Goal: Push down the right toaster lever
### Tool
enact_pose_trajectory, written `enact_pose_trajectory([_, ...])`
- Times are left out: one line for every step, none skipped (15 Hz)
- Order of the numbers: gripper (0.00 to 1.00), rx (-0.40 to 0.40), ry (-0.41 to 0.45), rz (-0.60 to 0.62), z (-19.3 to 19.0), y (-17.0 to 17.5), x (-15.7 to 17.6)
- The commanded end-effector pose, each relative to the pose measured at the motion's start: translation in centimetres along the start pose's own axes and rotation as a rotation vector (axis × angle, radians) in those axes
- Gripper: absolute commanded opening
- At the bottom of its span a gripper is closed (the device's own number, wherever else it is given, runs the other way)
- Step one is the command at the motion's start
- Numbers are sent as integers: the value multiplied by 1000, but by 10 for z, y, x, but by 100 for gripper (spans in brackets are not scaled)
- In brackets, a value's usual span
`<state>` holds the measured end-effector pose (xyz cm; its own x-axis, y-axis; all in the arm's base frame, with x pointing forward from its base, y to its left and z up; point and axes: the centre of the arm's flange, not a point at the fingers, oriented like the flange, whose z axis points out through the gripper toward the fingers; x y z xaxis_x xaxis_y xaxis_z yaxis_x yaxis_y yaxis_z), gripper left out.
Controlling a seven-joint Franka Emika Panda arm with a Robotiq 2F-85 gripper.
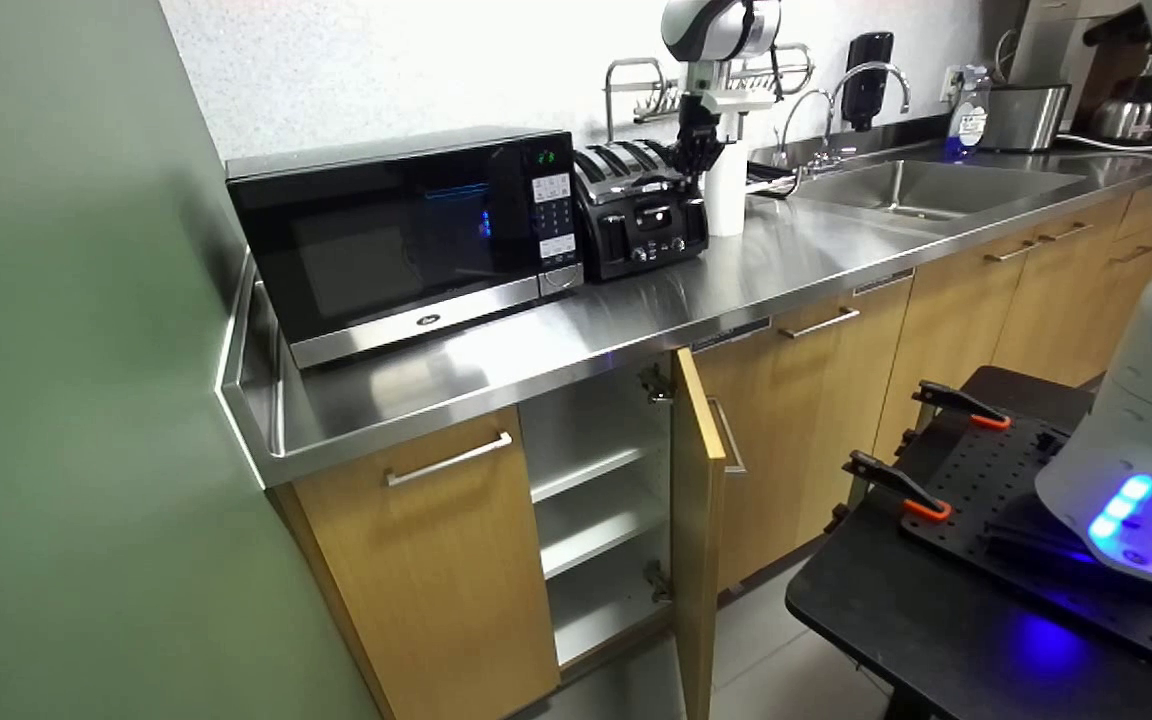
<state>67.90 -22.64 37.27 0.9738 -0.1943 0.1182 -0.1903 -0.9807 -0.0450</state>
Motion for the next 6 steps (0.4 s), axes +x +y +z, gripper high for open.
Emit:
enact_pose_trajectory([0,16,109,-10,-57,0,-23])
enact_pose_trajectory([0,11,131,-11,-70,0,-25])
enact_pose_trajectory([0,9,146,-10,-82,1,-28])
enact_pose_trajectory([0,10,157,-10,-93,0,-30])
enact_pose_trajectory([0,10,161,-13,-102,-1,-34])
enact_pose_trajectory([0,14,168,-17,-108,-2,-36])
